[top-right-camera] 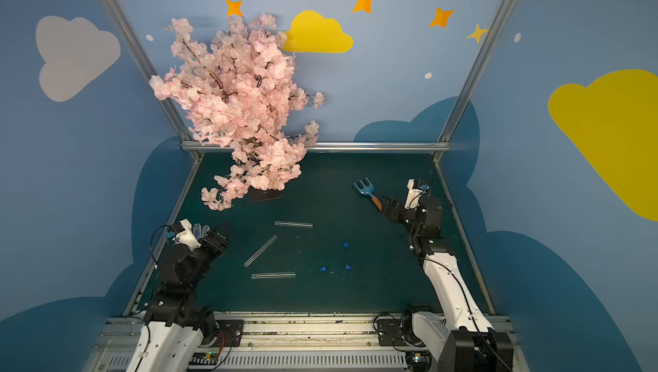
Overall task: Insert stoppers into test tubes
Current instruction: Pick up the test tube at the center of the board.
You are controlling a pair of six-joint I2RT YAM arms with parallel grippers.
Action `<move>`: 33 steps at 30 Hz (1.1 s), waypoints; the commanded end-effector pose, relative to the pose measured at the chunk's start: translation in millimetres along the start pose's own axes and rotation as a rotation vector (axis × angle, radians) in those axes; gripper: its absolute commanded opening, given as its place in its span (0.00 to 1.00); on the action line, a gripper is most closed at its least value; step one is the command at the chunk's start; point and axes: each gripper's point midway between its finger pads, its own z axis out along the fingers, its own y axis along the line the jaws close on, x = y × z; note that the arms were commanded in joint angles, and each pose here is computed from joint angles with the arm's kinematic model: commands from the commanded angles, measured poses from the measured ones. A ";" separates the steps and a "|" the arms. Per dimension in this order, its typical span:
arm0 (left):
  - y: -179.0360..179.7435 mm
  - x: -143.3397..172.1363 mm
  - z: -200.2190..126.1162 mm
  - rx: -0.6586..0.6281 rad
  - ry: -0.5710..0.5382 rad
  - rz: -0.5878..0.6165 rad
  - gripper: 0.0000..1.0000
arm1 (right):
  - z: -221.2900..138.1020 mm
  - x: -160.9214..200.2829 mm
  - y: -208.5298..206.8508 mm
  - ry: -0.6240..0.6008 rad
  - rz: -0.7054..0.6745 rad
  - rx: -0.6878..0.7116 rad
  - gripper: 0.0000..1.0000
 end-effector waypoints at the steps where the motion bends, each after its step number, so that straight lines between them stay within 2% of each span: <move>1: -29.5 49.5 5.1 0.121 0.256 0.010 0.74 | -5.1 -7.0 15.4 0.034 0.046 -0.042 0.81; 5: -53.5 79.8 9.6 0.164 0.348 0.205 0.76 | -7.7 -13.8 17.5 0.023 0.026 -0.035 0.81; 8: -73.5 95.0 10.8 0.245 0.352 0.340 0.77 | -8.5 -17.1 23.6 0.027 -0.001 -0.056 0.81; 15: -119.0 122.2 1.9 0.542 0.355 0.636 0.78 | 0.0 -31.5 48.5 0.022 -0.010 -0.139 0.79; 19: -129.8 126.8 3.7 0.602 0.342 0.749 0.79 | 3.8 -26.3 74.9 0.103 -0.116 -0.195 0.77; 22: -130.4 126.6 13.4 0.574 0.347 0.760 0.79 | -7.7 -13.0 115.5 0.201 -0.253 -0.324 0.73; 25: -128.3 119.2 24.8 0.515 0.310 0.718 0.79 | -23.4 14.6 148.1 0.263 -0.465 -0.437 0.71; 29: -109.8 101.8 39.8 0.355 0.239 0.624 0.82 | -37.2 52.3 168.0 0.278 -0.759 -0.547 0.71; 33: -92.3 87.3 45.2 0.272 0.140 0.612 0.83 | -53.9 103.2 178.7 0.284 -1.022 -0.767 0.68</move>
